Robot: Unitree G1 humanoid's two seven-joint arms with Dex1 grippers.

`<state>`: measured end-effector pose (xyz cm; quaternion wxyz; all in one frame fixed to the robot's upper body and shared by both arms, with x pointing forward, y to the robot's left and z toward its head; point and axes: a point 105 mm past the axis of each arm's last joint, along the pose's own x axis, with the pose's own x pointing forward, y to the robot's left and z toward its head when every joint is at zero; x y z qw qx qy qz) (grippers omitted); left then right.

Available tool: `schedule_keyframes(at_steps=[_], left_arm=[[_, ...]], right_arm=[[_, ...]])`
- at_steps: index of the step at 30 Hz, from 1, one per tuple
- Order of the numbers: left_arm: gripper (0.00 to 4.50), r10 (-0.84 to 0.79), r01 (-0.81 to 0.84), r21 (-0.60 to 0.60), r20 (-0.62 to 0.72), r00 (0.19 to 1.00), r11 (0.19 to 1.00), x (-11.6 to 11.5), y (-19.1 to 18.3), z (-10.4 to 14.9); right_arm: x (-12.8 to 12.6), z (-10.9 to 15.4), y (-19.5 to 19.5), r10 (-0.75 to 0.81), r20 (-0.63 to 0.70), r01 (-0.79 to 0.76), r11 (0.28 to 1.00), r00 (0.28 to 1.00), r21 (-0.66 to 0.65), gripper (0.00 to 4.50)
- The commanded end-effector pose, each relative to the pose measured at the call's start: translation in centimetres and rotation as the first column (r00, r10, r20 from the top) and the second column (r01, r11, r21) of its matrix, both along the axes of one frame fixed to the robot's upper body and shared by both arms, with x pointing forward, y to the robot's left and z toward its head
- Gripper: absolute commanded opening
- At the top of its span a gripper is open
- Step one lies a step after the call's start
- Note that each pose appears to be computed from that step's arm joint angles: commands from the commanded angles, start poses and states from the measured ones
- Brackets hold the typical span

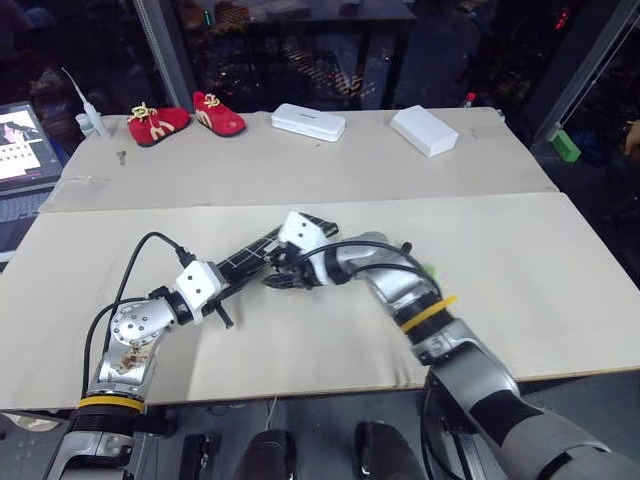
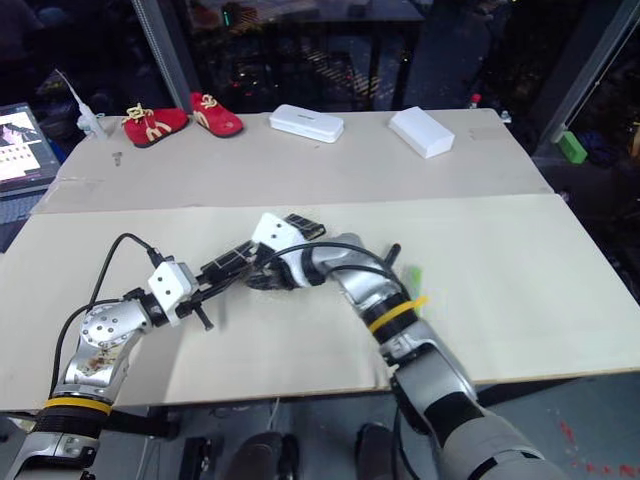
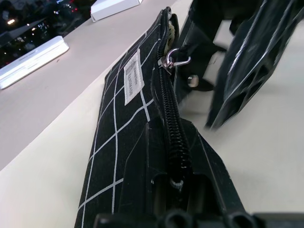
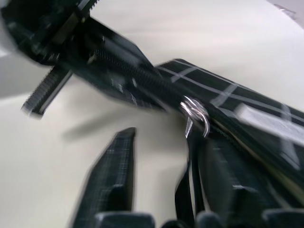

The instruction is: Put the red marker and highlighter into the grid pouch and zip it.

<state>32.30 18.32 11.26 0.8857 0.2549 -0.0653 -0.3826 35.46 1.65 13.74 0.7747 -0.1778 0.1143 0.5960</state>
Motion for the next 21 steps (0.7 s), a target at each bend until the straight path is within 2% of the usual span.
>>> schedule_keyframes(at_steps=[1, 6, 9, 11, 13, 18, 21], left_arm=[[0.0, -0.007, 0.008, -0.01, 0.04, 0.999, 1.0, -0.3, -0.1, 0.9], [0.0, -0.001, 0.001, -0.014, 0.041, 0.999, 1.0, -0.3, 0.0, 0.9], [0.0, 0.002, -0.002, -0.017, 0.041, 0.999, 1.0, -0.3, 0.1, 0.8], [0.0, -0.004, 0.004, -0.013, 0.039, 0.999, 1.0, -0.4, 0.1, 0.8], [0.0, -0.008, 0.008, -0.012, 0.036, 0.999, 1.0, -0.5, 0.1, 0.6], [0.0, -0.032, 0.032, -0.011, 0.026, 0.999, 0.999, -0.4, -0.3, 0.4], [0.0, -0.042, 0.042, -0.003, 0.025, 0.999, 0.999, -0.2, -0.5, 0.3]], right_arm=[[-1.8, 2.0, -4.4, -0.012, -0.05, 0.016, 0.997, 0.999, 0.077, 2.97], [-4.9, 2.5, -9.0, -0.046, -0.06, 0.051, 0.995, 0.997, 0.08, 2.97], [-4.8, 3.4, -11.9, -0.194, -0.027, 0.195, 0.978, 0.981, 0.078, 2.97], [-2.8, 4.3, -15.7, -0.447, -0.012, 0.447, 0.891, 0.894, 0.076, 2.97], [-2.0, 4.5, -19.2, -0.625, 0.002, 0.623, 0.779, 0.781, 0.065, 2.97], [-1.7, 2.8, -21.6, -0.781, -0.008, 0.781, 0.624, 0.624, 0.024, 2.97], [-1.9, 1.6, -21.9, -0.798, 0.008, 0.799, 0.602, 0.602, -0.005, 2.97]])
